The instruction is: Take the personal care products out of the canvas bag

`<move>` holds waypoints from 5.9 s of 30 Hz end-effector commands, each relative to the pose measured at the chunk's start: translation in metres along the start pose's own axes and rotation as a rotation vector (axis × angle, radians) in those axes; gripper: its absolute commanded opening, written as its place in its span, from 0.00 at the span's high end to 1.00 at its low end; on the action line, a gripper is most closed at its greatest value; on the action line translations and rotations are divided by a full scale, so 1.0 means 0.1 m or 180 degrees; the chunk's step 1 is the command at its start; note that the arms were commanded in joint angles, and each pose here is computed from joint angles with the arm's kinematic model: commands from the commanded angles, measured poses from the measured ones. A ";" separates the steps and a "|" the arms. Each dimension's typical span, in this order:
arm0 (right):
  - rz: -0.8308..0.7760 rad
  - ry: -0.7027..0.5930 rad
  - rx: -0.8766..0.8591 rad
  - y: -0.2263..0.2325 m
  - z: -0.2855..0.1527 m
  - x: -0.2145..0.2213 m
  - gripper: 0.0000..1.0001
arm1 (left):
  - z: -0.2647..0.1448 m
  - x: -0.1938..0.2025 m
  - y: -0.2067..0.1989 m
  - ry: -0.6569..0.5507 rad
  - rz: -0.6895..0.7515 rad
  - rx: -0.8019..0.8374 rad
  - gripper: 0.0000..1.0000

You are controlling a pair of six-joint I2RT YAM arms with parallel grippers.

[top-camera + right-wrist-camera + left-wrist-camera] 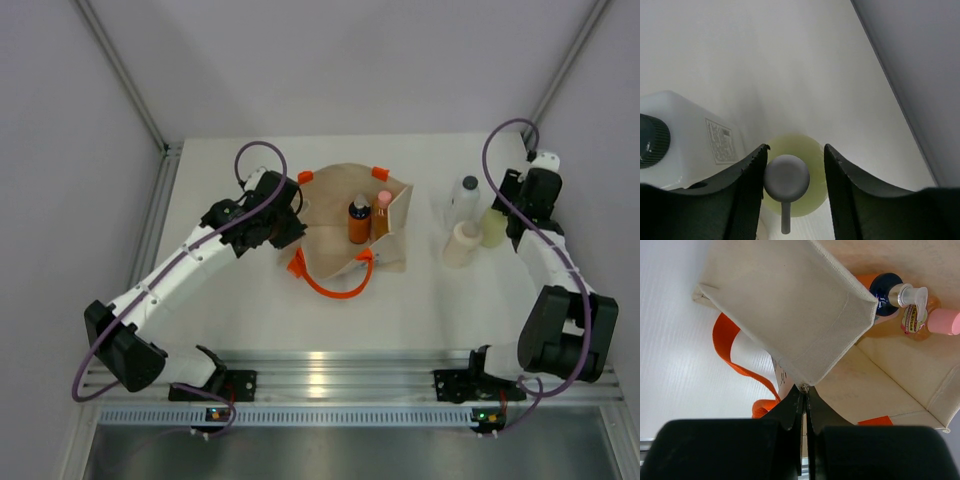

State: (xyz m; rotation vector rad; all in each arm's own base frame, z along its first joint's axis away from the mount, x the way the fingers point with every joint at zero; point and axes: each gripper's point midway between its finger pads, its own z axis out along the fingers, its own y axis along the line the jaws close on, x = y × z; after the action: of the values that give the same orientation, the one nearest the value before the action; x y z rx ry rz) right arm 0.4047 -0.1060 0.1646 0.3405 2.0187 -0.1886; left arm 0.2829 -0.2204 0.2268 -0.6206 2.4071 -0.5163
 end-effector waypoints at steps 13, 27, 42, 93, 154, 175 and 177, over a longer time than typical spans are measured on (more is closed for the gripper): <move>0.0562 -0.0596 -0.1283 1.32 -0.99 -1.34 0.32 | 0.04 0.16 -0.12 0.0308 -0.0119 0.0090 1.00; -0.0739 0.0002 -0.2461 3.51 -2.20 -0.55 0.42 | -0.06 0.14 -0.30 0.0388 -0.0244 0.0416 1.00; -0.1753 0.0263 -0.1937 3.45 -1.68 -0.24 0.46 | -0.15 0.16 -0.42 0.0517 -0.0177 0.0582 1.00; -0.1518 0.0581 -0.1954 3.39 -1.18 0.31 0.43 | -0.13 0.22 -0.15 0.0438 -0.0171 0.0426 1.00; -0.1310 -0.0126 -0.2265 3.50 -1.75 -0.57 1.00 | -0.06 0.21 -0.20 0.0459 -0.0085 0.0413 1.00; -0.1285 -0.0933 -0.2320 3.09 -2.70 -1.79 1.00 | -0.05 0.21 -0.19 0.0455 -0.0078 0.0389 1.00; -0.1201 -0.1029 -0.2276 3.01 -2.78 -1.93 1.00 | -0.05 0.22 -0.18 0.0457 -0.0069 0.0391 1.00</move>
State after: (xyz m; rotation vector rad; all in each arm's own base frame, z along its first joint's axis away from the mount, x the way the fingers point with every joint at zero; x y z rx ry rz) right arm 0.3658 0.2495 0.3820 -0.6007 1.8757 0.2312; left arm 0.2726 -0.2391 0.2336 -0.5948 2.4497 -0.7195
